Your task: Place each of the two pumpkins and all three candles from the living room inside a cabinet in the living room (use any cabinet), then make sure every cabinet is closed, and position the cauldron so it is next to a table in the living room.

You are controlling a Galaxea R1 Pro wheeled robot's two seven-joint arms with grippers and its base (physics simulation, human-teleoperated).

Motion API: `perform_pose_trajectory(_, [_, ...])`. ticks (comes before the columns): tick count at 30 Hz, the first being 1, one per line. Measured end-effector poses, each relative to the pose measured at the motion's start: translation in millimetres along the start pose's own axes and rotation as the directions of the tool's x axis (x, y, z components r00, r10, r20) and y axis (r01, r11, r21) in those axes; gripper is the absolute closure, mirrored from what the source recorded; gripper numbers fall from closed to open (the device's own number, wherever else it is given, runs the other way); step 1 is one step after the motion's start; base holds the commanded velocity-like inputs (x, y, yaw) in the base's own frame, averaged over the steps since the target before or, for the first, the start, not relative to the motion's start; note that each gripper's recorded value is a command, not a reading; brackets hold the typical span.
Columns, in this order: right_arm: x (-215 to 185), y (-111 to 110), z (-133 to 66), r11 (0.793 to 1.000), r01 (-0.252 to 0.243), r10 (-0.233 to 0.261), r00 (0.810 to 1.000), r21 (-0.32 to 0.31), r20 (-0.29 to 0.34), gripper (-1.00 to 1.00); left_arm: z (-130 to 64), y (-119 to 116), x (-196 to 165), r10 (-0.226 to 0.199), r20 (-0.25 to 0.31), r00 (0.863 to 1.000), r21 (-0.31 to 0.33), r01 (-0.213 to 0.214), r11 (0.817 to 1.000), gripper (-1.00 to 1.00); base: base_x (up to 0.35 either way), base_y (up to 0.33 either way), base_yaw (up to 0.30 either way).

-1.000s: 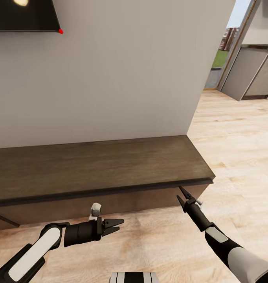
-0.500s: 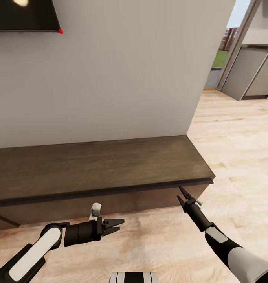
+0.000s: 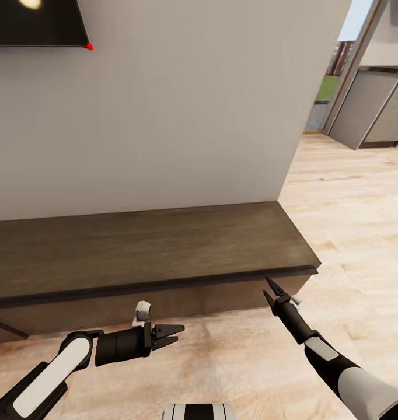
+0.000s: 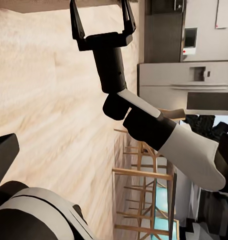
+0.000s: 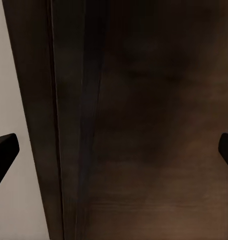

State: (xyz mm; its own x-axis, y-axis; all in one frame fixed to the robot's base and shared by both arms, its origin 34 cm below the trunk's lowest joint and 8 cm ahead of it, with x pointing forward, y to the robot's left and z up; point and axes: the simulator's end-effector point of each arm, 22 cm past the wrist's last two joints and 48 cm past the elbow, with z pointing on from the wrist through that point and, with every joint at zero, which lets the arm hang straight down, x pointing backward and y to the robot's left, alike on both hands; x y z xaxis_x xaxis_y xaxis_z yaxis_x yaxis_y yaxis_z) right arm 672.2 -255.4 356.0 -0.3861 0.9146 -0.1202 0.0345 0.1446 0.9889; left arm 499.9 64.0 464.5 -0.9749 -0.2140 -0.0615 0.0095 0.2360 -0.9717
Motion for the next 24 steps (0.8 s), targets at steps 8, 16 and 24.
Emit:
perform_pose_trajectory(8, [-0.6,1.2,0.1,1.0,0.004,-0.004,1.0,-0.005,0.003,-1.0,-0.1,0.0,-0.4,0.0,0.001,1.0,0.0,0.0,1.0,-1.0,0.011,0.002,0.0])
perform_pose_trajectory(16, [-0.7,1.8,0.1,1.0,0.005,-0.005,1.0,-0.008,0.004,-1.0,0.0,-0.1,-0.2,0.0,0.0,1.0,0.0,0.0,1.0,-1.0,0.088,0.07,0.0])
perform_pose_trajectory(24, [-0.3,1.7,0.1,1.0,0.005,-0.005,1.0,-0.008,0.003,-1.0,-0.1,0.0,-0.4,0.0,0.001,1.0,0.0,0.0,1.0,-1.0,0.007,0.005,0.0])
